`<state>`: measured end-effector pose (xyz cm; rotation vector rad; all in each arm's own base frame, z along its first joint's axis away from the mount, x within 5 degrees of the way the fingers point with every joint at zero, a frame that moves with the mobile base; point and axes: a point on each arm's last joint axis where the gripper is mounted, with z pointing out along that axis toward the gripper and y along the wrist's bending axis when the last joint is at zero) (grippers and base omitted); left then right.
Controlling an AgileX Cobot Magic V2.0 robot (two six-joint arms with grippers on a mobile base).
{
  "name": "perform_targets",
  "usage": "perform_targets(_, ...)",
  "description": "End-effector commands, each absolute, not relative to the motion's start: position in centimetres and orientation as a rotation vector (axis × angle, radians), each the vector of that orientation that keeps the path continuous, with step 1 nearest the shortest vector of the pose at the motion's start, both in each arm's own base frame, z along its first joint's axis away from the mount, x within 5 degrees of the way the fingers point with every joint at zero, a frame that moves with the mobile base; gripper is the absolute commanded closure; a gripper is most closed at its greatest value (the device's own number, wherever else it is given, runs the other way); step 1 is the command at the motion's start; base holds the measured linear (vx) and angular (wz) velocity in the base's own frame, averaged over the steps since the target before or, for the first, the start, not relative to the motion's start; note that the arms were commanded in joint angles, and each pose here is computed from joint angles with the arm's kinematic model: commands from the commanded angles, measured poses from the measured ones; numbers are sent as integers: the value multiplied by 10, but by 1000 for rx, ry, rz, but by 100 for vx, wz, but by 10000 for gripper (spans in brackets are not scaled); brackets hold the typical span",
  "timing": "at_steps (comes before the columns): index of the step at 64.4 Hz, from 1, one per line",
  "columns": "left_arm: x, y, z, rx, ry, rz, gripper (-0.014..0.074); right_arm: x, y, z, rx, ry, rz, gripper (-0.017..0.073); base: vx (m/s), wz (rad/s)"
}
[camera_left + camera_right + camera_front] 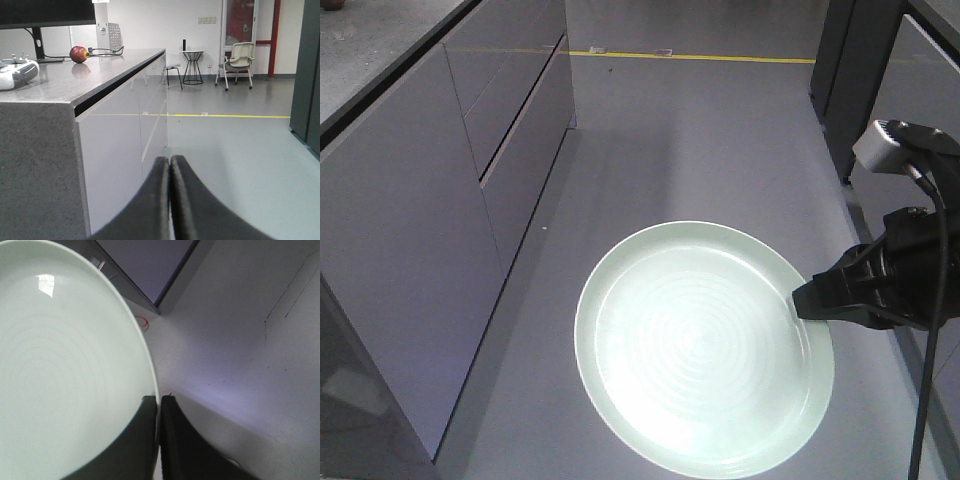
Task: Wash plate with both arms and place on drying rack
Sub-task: 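Drive the base down the aisle holding the plate in the right gripper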
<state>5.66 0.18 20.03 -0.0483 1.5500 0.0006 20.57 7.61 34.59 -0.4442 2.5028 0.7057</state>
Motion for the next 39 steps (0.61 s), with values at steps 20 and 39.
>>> perform_targets(20,53,2,219,-53,1429,-11,600,204,78,361,-432,2417,733,564,18,-3)
perform_targets(39,53,2,219,-53,1429,-11,600,204,78,361,-432,2417,733,564,17,-2)
